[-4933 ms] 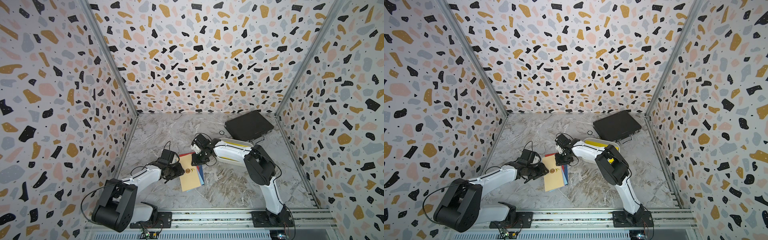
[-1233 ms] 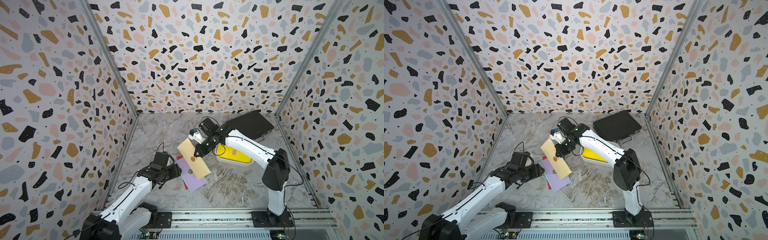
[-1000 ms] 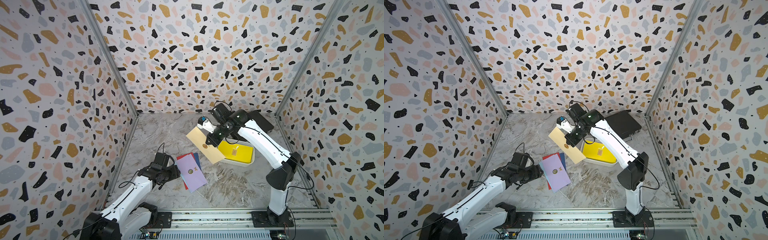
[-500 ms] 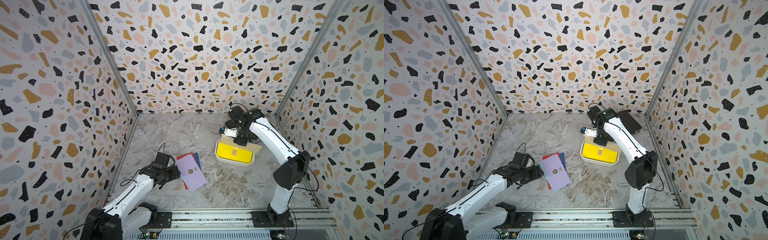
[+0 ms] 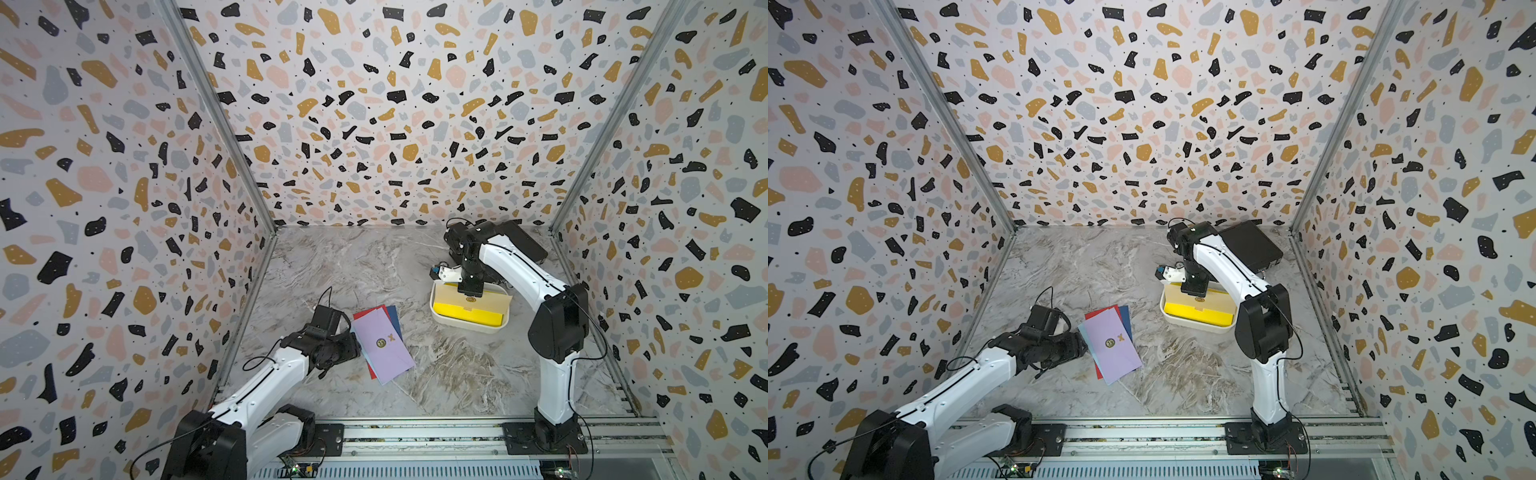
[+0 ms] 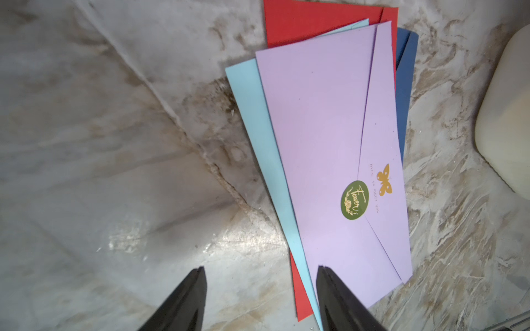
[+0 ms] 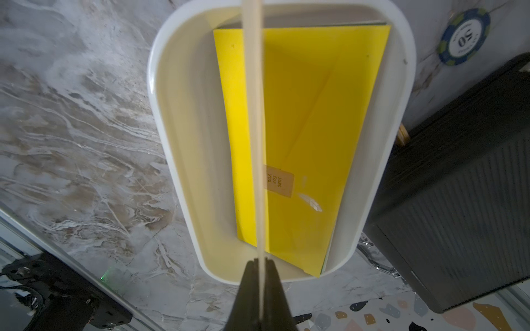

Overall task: Put the sealed envelopes into the storage box
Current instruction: Place the envelope in the storage box.

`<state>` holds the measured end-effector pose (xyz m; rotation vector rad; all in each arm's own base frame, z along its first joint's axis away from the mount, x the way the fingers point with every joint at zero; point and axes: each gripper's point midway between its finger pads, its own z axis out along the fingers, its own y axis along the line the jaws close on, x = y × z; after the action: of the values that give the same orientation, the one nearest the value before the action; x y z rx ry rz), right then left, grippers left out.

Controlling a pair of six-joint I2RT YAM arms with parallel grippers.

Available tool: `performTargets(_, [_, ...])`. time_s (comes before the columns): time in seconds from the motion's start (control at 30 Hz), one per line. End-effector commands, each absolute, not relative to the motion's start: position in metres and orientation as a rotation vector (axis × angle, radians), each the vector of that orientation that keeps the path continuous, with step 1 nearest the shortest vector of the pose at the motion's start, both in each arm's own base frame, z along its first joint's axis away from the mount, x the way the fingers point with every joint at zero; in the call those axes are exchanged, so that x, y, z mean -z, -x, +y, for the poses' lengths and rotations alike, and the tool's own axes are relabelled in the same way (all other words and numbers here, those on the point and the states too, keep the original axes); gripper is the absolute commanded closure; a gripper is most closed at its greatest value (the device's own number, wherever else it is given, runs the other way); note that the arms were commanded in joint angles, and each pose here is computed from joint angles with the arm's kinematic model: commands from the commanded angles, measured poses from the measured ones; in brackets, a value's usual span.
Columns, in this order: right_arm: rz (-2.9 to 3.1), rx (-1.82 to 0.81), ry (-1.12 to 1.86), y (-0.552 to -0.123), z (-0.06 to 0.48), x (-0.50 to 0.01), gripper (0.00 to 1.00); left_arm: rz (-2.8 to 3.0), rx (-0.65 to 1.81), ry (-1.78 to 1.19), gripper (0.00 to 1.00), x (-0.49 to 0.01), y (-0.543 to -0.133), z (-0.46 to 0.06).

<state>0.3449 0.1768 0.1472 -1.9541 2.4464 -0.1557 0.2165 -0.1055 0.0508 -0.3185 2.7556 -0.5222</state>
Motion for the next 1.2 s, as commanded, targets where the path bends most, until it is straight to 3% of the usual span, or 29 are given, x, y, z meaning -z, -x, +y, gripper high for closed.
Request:
performTargets(0.0, [2.452, 0.1, 1.933, -0.343, 0.179, -0.154, 1.0, 2.749, 0.499, 0.302, 0.35, -0.047, -0.218, -0.103])
performTargets(0.37, [2.53, 0.037, 1.889, -0.346, 0.175, -0.137, 1.0, 2.755, 0.502, 0.297, 0.35, -0.044, -0.218, -0.104])
performTargets(0.77, [2.57, 0.066, 1.797, -0.358, 0.171, -0.135, 0.71, 2.757, 0.501, 0.297, 0.35, -0.044, -0.217, -0.104])
performTargets(1.17, [2.53, 0.268, 1.488, -0.398, 0.156, -0.177, 0.65, 2.755, 0.499, 0.302, 0.35, -0.045, -0.217, -0.103])
